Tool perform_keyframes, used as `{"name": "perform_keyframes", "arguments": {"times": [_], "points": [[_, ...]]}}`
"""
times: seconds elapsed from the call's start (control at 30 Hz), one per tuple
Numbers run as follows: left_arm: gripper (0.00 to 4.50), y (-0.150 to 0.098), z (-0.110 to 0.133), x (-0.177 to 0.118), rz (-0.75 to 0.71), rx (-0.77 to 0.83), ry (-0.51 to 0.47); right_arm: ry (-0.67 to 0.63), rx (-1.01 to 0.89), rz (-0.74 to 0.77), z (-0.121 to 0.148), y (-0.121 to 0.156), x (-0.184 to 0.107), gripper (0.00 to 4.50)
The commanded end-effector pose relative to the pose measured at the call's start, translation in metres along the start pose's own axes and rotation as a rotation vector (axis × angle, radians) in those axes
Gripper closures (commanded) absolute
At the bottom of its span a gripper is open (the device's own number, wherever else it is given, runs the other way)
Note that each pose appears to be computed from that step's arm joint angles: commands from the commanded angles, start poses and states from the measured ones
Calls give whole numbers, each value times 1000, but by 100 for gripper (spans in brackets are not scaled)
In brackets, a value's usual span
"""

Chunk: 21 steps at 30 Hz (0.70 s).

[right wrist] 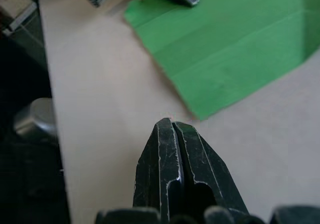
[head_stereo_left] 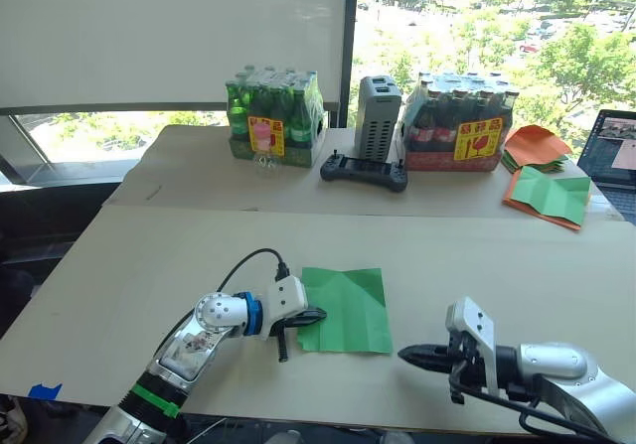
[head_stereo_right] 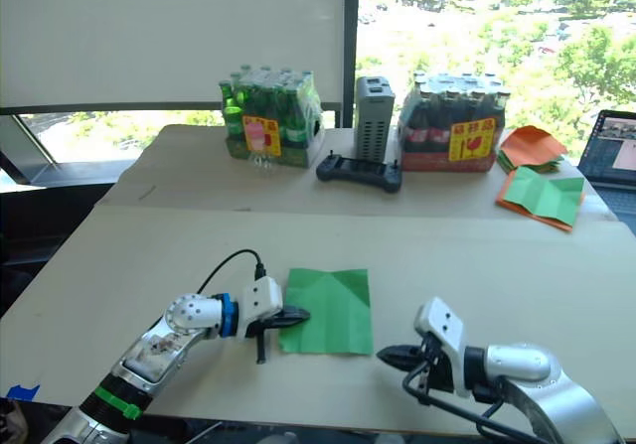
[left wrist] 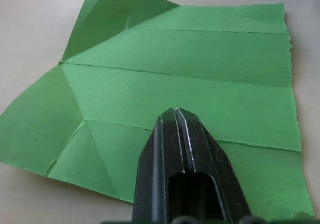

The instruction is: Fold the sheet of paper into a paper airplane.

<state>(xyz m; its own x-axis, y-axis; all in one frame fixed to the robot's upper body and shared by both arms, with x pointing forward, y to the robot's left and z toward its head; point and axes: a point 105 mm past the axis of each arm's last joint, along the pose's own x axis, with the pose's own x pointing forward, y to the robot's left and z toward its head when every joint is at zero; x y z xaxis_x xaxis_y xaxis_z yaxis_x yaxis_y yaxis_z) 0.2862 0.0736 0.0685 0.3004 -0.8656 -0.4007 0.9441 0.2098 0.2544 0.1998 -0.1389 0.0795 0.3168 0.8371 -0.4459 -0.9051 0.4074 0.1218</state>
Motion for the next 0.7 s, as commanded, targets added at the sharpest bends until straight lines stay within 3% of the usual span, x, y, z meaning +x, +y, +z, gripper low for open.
{"name": "perform_keyframes", "arguments": {"times": [0.03, 0.37, 0.7], "points": [[450, -14, -22, 0, -58, -45, 83, -19, -16, 7, 4, 12, 13, 447], [450, -10, -22, -1, -75, -22, 92, -130, 0, -212, 8, -4, 35, 447], [450, -8, -22, -2, -79, -10, 93, -166, -39, -312, 15, -27, 28, 447]]}}
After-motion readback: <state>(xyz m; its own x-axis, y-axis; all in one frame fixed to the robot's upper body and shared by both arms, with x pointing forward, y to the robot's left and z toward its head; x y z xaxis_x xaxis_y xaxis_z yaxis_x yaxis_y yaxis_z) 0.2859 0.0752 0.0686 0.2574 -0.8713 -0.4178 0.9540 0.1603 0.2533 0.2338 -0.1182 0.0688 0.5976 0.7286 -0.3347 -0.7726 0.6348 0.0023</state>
